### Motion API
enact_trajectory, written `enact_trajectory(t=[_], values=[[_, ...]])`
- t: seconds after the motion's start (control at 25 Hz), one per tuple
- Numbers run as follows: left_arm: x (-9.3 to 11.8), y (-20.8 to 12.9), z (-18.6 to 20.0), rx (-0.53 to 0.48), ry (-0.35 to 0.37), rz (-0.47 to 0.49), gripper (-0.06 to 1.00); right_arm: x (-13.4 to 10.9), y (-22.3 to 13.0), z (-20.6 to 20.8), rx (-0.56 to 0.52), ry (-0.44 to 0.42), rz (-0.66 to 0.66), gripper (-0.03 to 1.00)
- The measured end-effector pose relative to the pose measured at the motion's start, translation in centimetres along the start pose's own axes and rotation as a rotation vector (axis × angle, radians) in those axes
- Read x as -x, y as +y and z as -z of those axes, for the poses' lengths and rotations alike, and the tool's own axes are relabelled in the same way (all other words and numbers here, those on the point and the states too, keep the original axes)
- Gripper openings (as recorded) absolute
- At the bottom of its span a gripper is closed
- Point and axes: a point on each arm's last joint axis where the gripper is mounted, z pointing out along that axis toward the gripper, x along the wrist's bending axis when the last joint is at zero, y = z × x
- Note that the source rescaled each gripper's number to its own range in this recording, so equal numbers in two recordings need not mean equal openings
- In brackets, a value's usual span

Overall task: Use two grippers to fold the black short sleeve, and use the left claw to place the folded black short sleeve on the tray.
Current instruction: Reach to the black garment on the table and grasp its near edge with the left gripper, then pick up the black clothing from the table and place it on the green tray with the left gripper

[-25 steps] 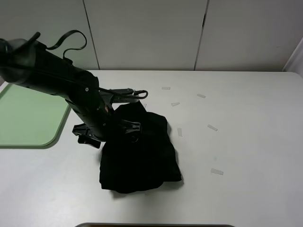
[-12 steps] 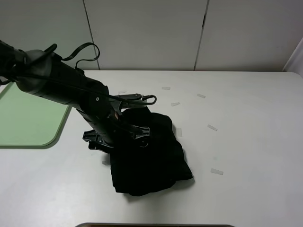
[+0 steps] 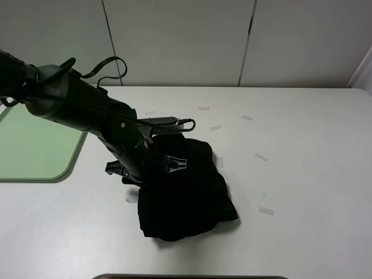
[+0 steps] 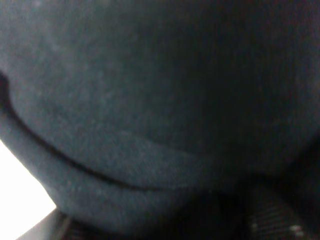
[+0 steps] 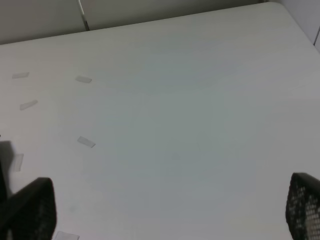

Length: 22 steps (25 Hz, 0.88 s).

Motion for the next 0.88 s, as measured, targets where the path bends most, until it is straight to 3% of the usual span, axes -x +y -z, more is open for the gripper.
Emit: enact_trajectory(t=[0.24, 0.6, 0.88], values=[[-0.1, 0.0, -0.2, 0.008, 0.009, -0.035, 0.30, 0.0, 0.0, 0.0, 0.000, 0.000, 0.000, 1.00], [-0.5, 0.4, 0.5, 0.017, 0.039, -0.097, 0.28, 0.0, 0.0, 0.0, 0.000, 0.000, 0.000, 1.00], [-4.2, 2.9, 4.7, 0.068, 0.112, -0.090, 0.25, 0.0, 0.0, 0.0, 0.000, 0.005, -0.003, 1.00]])
